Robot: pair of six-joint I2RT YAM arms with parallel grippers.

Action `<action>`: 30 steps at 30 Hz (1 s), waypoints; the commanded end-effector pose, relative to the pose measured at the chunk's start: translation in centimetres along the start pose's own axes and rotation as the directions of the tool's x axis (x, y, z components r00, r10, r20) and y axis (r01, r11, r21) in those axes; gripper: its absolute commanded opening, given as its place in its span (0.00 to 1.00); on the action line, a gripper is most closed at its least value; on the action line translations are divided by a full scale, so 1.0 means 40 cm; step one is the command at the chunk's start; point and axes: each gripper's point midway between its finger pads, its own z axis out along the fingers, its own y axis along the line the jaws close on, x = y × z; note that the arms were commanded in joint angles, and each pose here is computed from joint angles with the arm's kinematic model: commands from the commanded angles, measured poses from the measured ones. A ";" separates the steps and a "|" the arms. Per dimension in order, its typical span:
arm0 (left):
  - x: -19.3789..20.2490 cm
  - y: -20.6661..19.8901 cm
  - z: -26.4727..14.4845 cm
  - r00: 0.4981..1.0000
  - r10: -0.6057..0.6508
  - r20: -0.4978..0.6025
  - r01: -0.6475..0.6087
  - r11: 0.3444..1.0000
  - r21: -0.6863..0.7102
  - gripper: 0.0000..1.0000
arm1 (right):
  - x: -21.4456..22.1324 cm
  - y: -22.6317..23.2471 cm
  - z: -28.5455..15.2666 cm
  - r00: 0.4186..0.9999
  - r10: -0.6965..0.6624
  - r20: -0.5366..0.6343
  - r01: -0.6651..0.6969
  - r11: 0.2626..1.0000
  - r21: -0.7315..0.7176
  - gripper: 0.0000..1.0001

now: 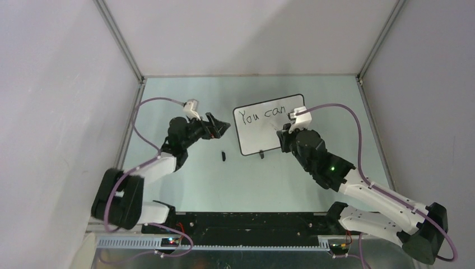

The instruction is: Write a sentence on the whiteboard

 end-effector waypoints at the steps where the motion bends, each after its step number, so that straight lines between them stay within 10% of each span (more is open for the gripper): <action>1: -0.007 0.063 -0.085 0.990 0.135 -0.027 -0.138 0.956 -0.259 0.99 | -0.042 0.000 -0.004 0.995 0.049 0.089 -0.049 0.999 0.007 0.00; 6: -0.065 0.171 -0.194 0.976 0.033 0.213 0.090 0.835 -0.543 0.99 | -0.036 0.000 0.004 0.995 0.045 0.091 -0.047 0.999 0.016 0.00; 9: -0.053 0.114 -0.182 0.977 0.080 0.198 0.004 0.921 -0.391 1.00 | -0.028 0.000 0.008 0.996 0.036 0.084 -0.038 0.999 0.020 0.00; 20: -0.035 0.119 -0.106 0.994 0.025 0.109 0.022 0.911 -0.412 1.00 | 0.004 -0.002 0.028 0.997 0.028 0.076 -0.030 0.999 0.032 0.00; 26: -0.080 0.074 -0.077 0.966 0.069 0.251 0.006 0.958 -0.286 0.99 | 0.021 0.000 0.037 0.997 0.031 0.066 -0.033 0.999 0.035 0.00; 30: -0.094 0.019 0.019 0.981 0.116 0.156 -0.096 0.986 -0.133 0.99 | 0.033 0.008 0.045 0.998 0.030 0.062 -0.032 0.999 0.023 0.00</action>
